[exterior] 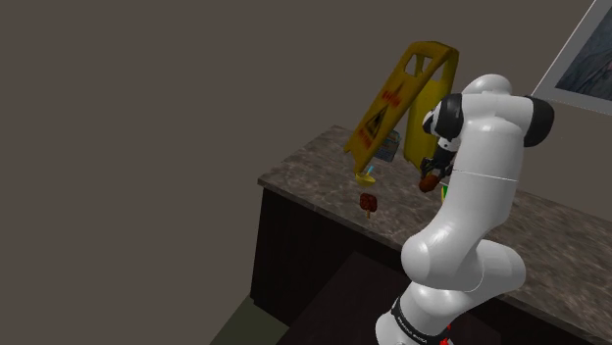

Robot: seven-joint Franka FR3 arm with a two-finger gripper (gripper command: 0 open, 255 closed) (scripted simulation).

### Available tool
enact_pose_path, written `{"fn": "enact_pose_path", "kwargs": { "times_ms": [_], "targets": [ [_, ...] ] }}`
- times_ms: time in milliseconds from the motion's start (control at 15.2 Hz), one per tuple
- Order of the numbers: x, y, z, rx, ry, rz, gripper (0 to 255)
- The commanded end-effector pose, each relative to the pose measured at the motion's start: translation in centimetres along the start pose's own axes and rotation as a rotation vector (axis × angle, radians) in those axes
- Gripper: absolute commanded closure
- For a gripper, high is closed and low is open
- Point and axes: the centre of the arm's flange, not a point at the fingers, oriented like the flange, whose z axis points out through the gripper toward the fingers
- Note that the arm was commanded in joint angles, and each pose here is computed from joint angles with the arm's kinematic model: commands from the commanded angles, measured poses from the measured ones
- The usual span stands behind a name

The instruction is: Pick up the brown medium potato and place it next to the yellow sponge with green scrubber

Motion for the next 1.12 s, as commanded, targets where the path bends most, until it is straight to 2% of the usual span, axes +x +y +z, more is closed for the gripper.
{"fn": "enact_pose_path", "kwargs": {
  "times_ms": [0, 198, 264, 594, 858, 1056],
  "targets": [
    [0.5, -1.2, 1.6, 0.009, -0.026, -0.019, 255],
    [0.5, -1.2, 1.6, 0.009, -0.026, -0.019, 255],
    [0.4, -1.3, 1.4, 0.008, -0.026, -0.019, 0],
    [0.5, -1.2, 1.6, 0.009, -0.026, -0.019, 0],
    [0.6, -1.2, -3.4, 0.009, -0.026, -0.019, 0],
    [0.6, -1.2, -3.4, 0.009, -0.026, -0.019, 0]
  ]
}}
